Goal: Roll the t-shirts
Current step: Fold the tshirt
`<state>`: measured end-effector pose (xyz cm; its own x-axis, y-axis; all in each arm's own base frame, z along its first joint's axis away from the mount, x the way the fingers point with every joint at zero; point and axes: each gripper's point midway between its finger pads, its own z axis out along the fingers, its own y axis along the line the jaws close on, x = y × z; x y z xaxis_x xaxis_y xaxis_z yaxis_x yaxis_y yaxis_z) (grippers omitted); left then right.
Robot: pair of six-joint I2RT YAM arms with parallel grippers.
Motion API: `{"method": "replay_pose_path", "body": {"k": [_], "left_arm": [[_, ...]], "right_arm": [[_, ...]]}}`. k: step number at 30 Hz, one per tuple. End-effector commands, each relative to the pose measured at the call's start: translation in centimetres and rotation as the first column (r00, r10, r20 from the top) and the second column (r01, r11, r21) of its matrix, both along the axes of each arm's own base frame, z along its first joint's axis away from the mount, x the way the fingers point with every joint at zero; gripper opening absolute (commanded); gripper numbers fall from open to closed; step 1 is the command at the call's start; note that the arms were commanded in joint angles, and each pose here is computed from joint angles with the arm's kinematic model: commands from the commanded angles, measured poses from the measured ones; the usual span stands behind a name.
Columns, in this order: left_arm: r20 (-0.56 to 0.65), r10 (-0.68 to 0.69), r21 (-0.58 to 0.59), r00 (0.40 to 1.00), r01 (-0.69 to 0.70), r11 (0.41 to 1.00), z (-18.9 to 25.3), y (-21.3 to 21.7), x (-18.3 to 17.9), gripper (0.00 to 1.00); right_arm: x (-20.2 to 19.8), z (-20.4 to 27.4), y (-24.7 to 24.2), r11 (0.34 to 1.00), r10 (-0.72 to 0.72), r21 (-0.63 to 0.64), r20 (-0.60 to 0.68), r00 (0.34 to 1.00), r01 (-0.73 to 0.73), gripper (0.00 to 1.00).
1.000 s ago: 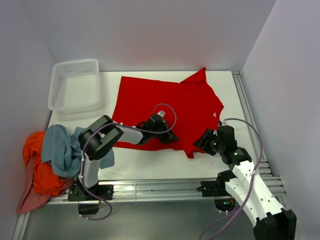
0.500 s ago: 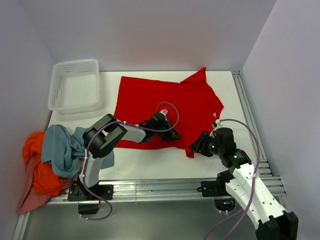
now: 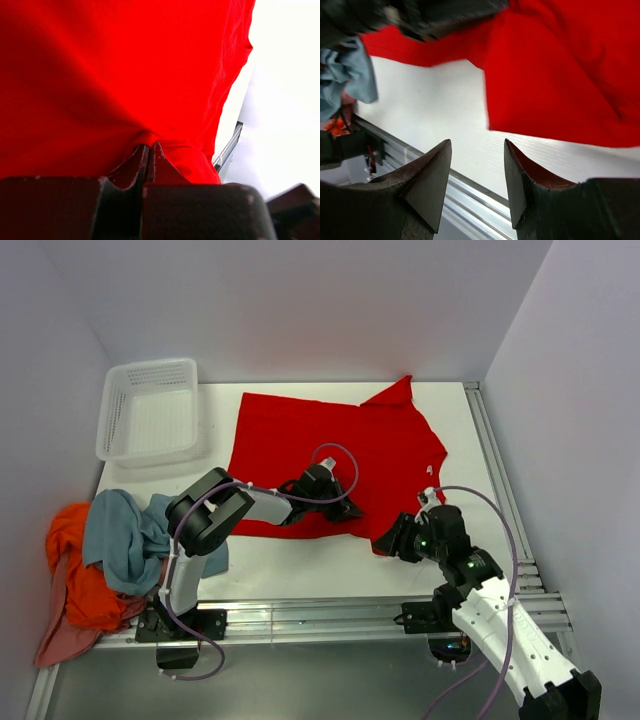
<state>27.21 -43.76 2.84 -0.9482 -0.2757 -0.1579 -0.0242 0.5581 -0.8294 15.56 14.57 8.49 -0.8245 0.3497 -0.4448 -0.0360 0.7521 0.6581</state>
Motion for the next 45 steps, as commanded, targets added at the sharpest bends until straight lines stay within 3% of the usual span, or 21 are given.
{"method": "replay_pose_path", "body": {"k": [1, 16, 30, 33, 34, 39, 45], "left_arm": [[0.013, 0.006, 0.014, 1.000, -0.006, 1.000, -0.6, -0.1, 0.4, 0.00], [0.032, 0.000, 0.012, 0.999, 0.000, 1.000, 0.2, -0.1, 0.1, 0.00], [0.050, -0.006, 0.018, 0.999, 0.006, 1.000, 0.6, 0.1, 0.0, 0.00], [0.056, -0.004, 0.023, 0.998, 0.003, 1.000, 0.9, 0.2, 0.0, 0.00], [0.058, -0.005, 0.024, 0.998, 0.004, 1.000, 1.0, 0.2, -0.1, 0.00], [0.066, -0.008, 0.017, 0.998, 0.007, 1.000, 1.7, 0.3, -0.7, 0.00], [0.091, -0.025, 0.046, 0.996, 0.021, 0.999, 2.9, 0.1, -1.9, 0.00]], "right_arm": [[-0.8, -1.4, 0.4, 1.000, 0.012, 0.027, -0.027, 1.000, -0.011, 0.54], [0.9, -1.4, 0.3, 0.994, -0.088, -0.065, 0.002, 0.996, 0.088, 0.53], [2.9, -1.8, 1.1, 0.987, -0.093, -0.130, 0.047, 0.995, 0.099, 0.49], [3.2, -1.8, 1.2, 0.985, -0.095, -0.139, 0.052, 0.994, 0.101, 0.40], [3.1, -1.8, 1.2, 0.985, -0.093, -0.141, 0.052, 0.994, 0.099, 0.28], [2.5, -0.5, 1.5, 0.989, -0.088, -0.114, 0.026, 0.996, 0.090, 0.01], [0.5, 0.9, 1.9, 0.994, -0.050, -0.105, -0.089, 0.995, 0.040, 0.00]]}}
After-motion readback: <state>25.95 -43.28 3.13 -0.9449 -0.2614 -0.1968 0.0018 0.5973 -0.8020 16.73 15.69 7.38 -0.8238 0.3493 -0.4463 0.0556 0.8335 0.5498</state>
